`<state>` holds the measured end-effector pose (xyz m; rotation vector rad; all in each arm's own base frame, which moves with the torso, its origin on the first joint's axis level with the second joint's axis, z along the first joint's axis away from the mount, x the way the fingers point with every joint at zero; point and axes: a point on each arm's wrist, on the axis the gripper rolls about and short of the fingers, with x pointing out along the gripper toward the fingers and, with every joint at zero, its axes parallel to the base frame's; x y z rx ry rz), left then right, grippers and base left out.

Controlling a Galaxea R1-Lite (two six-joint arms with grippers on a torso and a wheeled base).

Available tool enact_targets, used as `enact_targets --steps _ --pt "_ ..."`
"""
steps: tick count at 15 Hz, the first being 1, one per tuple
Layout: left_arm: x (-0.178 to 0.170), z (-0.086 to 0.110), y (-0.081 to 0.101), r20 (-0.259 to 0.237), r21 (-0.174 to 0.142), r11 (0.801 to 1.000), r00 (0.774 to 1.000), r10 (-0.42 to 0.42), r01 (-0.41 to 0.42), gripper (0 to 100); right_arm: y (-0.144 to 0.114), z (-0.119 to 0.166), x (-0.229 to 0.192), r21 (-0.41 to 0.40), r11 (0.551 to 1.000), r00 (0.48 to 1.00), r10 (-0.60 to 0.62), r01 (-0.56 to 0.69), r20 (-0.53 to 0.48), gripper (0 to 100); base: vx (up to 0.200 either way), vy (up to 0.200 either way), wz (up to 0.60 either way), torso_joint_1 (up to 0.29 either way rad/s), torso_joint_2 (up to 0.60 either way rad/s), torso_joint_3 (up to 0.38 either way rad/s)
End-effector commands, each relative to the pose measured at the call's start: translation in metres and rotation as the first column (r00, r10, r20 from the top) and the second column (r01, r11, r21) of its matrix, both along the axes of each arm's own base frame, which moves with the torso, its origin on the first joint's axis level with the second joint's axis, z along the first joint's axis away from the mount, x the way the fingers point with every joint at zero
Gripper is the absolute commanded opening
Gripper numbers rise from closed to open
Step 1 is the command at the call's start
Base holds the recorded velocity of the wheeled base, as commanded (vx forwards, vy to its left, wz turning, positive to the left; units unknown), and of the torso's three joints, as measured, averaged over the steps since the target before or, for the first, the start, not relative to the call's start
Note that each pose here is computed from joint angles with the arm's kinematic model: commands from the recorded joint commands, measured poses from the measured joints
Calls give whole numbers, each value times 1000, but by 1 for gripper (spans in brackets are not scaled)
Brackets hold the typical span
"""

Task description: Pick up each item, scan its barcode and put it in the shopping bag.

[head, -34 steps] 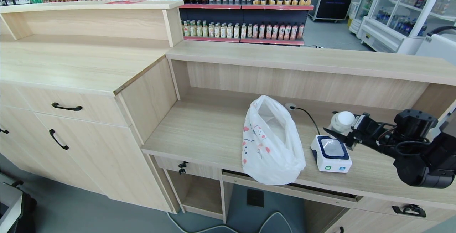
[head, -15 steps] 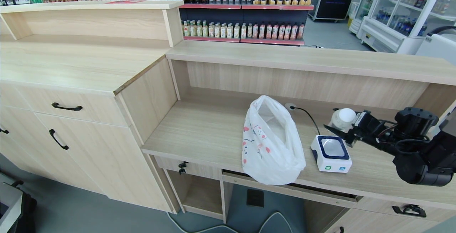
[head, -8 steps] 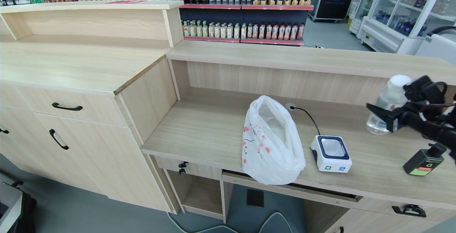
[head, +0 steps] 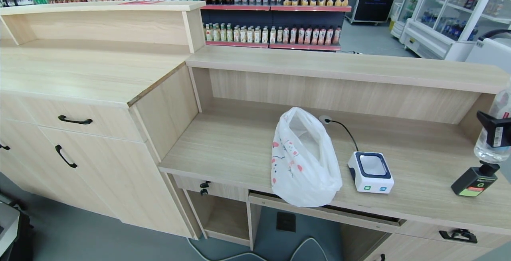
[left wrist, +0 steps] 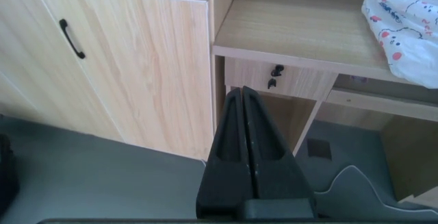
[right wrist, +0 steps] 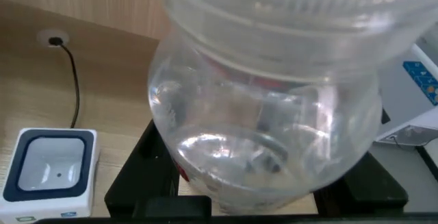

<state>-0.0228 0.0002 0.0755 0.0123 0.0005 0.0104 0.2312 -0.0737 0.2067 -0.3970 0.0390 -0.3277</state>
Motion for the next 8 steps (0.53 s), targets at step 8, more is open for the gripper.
enact_targets --steps 8 --pt "0 0 0 0 0 1000 1000 0 0 0 29 3 23 1 991 980 131 -133 147 0 0 0 600 2 4 2"
